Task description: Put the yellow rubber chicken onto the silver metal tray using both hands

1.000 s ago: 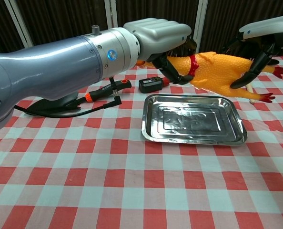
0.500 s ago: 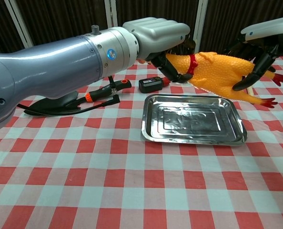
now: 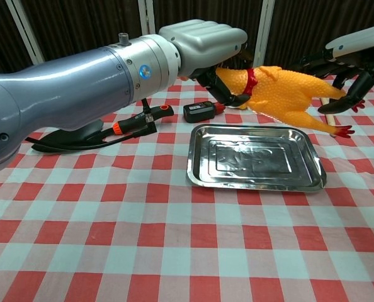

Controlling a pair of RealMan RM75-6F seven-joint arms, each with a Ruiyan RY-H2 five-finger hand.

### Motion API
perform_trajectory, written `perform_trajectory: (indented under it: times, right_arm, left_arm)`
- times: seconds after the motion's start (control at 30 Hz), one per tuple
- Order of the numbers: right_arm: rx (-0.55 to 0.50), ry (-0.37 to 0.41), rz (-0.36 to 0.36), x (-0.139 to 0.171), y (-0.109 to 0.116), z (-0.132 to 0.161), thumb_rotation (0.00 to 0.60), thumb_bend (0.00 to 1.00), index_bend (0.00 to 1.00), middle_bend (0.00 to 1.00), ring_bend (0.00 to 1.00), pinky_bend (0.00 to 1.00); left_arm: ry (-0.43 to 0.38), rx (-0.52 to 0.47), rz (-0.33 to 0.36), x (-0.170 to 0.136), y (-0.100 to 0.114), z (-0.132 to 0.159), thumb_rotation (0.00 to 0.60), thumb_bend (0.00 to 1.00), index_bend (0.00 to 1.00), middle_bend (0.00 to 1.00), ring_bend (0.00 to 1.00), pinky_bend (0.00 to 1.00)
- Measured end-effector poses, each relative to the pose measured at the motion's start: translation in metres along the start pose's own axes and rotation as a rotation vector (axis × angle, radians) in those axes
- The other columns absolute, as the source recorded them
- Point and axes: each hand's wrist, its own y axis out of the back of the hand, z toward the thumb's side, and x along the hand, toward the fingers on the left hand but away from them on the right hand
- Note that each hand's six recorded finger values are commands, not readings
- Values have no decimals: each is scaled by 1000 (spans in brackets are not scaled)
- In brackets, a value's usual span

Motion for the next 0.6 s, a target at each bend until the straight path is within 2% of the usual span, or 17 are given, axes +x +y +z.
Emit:
perform_trajectory:
  times: [0.17,0.37,0.6]
  right_arm:
    - [7,1,-7,-1,2,-1,600,385,100,202,198,347]
    - [10,-3,-4,-3,0,-3,600,384,199,262,256,361]
    - [24,-9,16,-4,-6,-4,600,386,221,288,290,392]
  left_arm:
    - [-13,-2,-3,0,-1,4,600,547,579,620,544,605]
    - [-22,5,-3,0,-1,8,600,547,579,619,544,605]
    - [-25,31,3,2,-3,9,600,547,579,619,544,605]
